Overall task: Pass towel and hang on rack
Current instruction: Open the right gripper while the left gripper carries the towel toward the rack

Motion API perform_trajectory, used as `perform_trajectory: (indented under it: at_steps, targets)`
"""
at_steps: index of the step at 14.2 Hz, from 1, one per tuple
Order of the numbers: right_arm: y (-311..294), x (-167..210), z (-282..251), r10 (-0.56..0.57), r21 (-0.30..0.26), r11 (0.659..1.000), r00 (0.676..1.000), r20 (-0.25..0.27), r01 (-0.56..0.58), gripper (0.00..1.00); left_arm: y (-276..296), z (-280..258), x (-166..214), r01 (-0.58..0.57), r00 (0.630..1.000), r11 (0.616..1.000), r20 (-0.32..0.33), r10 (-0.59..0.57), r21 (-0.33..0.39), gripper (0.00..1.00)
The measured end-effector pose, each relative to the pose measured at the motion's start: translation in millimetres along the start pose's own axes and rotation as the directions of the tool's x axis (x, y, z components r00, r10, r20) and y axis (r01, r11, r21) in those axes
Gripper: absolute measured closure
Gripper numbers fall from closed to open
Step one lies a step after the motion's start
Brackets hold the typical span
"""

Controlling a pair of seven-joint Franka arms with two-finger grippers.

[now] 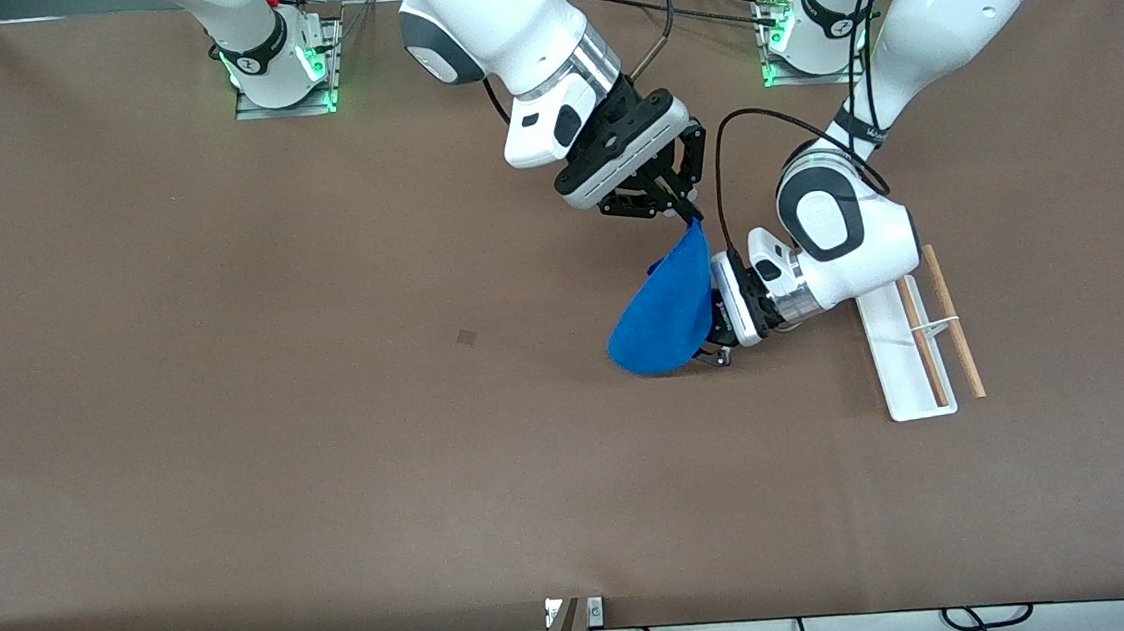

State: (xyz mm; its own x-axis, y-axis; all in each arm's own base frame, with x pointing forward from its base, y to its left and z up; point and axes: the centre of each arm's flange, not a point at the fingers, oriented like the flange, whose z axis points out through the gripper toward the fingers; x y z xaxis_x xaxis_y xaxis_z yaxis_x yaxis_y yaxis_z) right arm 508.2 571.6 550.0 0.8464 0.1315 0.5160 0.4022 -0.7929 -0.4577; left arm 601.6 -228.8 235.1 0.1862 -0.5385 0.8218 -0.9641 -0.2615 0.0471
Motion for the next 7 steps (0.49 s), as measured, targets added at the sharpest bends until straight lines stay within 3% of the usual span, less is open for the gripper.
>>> perform_trajectory:
  at_steps: [7]
  targets:
    - [8, -3, 7, 0.004, -0.016, 1.000, 1.000, 0.014, -0.004, 0.12, -23, -43, -28, 0.018, 1.000, 0.999, 0.020, -0.018, 0.034, 0.98]
